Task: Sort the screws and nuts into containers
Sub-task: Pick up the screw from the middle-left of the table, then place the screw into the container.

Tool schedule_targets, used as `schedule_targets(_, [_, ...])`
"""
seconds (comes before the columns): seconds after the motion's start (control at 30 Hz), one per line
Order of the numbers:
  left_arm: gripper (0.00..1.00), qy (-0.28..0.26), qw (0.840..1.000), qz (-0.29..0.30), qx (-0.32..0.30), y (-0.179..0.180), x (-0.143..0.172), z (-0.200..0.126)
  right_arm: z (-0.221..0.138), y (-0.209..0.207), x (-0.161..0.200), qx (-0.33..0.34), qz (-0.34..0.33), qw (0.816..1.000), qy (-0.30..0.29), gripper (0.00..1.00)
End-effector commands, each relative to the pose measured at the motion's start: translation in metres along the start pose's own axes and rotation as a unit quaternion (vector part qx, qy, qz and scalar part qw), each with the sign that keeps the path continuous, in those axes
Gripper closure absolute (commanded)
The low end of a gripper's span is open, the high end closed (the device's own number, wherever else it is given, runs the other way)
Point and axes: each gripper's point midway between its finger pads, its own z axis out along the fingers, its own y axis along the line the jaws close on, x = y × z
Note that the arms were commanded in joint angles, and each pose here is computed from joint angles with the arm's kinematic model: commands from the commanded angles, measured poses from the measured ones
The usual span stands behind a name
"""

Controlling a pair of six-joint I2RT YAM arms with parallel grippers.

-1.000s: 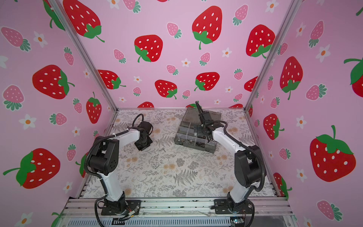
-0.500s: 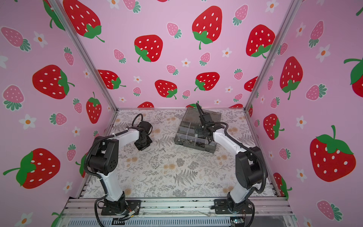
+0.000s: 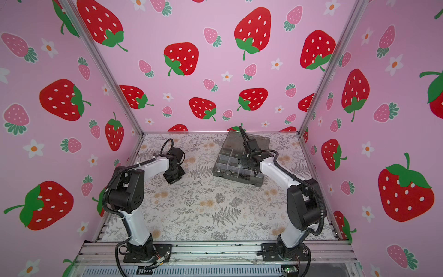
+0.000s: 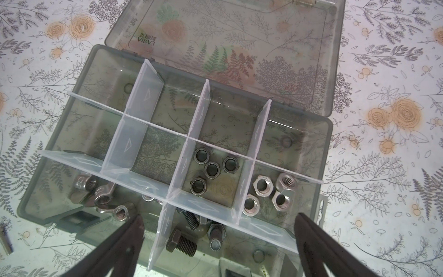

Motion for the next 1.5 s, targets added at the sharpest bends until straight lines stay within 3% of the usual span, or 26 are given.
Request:
schedule_targets(0.0, [1.00, 0.066, 0.998, 0.010, -0.023, 0.015, 0.033, 0.027, -0.011, -0.007, -0.006, 0.006, 0.011, 1.000, -0.013, 0.00])
schedule_targets(0.43, [1.00, 0.035, 0.998, 0.051, 0.033, -0.015, 0.032, -0.005, -0.014, -0.011, -0.004, 0.012, 0.015, 1.000, -0.016, 0.00])
schedule_targets(0.7, [1.00, -0.003, 0.990, 0.108, 0.089, -0.059, 0.035, -0.043, -0.020, -0.019, -0.004, 0.029, 0.027, 0.999, -0.026, 0.00])
schedule_targets(0.9, [1.00, -0.025, 0.975, 0.164, 0.145, -0.109, 0.049, -0.076, -0.026, -0.025, -0.002, 0.039, 0.044, 0.998, -0.035, 0.00])
schedule_targets(1.17, [1.00, -0.055, 0.944, 0.232, 0.229, -0.182, 0.062, -0.122, -0.037, -0.033, -0.005, 0.050, 0.066, 0.995, -0.059, 0.00])
schedule_targets(1.47, [1.00, -0.043, 0.923, 0.268, 0.274, -0.244, 0.078, -0.128, -0.051, -0.038, -0.005, 0.050, 0.083, 0.992, -0.078, 0.00])
